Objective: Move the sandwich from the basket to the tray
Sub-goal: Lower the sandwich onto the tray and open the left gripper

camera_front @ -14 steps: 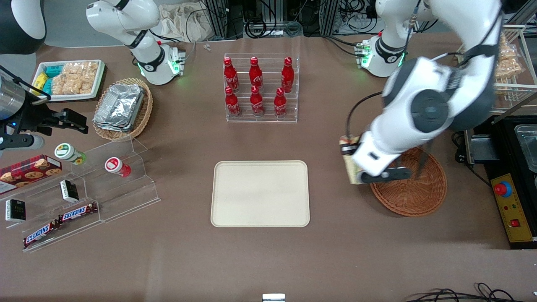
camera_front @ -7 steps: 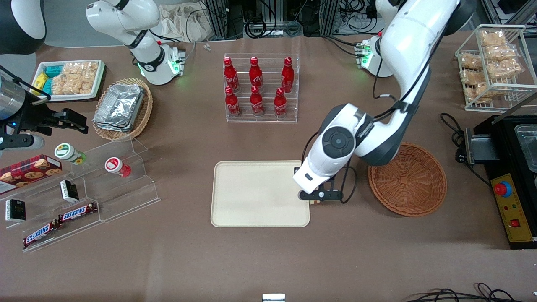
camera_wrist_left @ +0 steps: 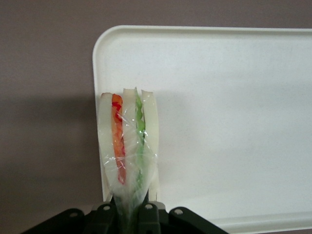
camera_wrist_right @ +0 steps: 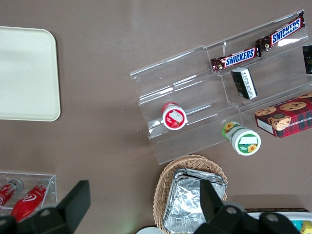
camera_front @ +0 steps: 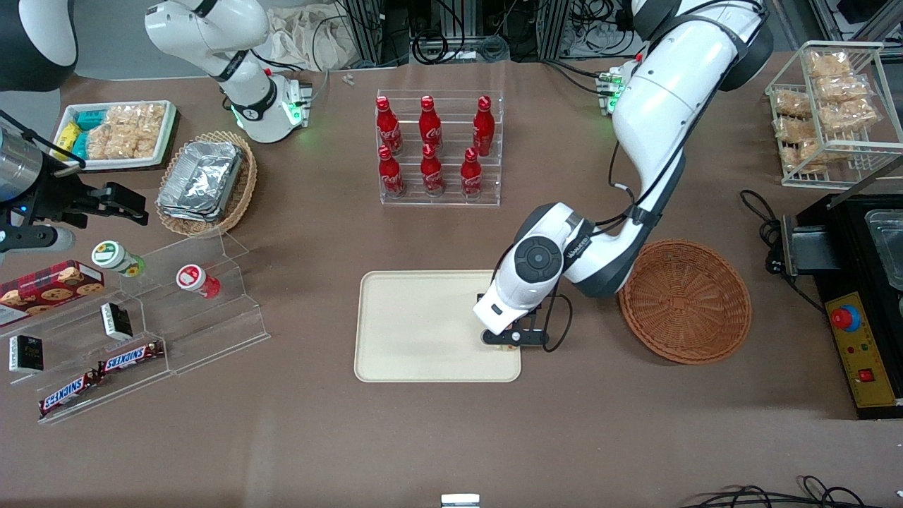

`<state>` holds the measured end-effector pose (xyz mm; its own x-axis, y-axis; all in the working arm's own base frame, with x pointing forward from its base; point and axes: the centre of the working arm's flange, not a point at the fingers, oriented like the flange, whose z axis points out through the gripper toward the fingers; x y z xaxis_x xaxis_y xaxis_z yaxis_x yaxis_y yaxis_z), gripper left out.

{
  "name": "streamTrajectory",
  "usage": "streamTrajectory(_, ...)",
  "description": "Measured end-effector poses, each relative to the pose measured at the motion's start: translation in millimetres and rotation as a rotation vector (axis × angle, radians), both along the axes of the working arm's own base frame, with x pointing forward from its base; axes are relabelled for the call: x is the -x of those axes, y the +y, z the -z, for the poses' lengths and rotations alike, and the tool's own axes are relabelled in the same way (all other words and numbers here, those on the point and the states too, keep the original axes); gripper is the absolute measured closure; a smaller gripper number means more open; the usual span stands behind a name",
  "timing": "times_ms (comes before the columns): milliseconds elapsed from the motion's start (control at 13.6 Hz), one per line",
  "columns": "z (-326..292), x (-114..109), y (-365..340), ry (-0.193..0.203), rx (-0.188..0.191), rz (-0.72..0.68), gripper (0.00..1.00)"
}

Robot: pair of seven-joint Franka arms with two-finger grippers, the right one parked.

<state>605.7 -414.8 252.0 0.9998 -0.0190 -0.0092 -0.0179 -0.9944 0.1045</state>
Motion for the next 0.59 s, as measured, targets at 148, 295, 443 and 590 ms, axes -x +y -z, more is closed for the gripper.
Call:
streamTrajectory(148, 9, 3, -4, 0.004, 0.002, 0.006, 0.85)
streamTrajectory(295, 14, 8, -11, 0.007, 0.001, 0.017, 0.68)
streamTrajectory(443, 12, 10, -15, 0.005, 0.003, 0.019, 0.48)
streamTrajectory(590, 9, 8, -14, 0.006, 0.001, 0.003, 0.29)
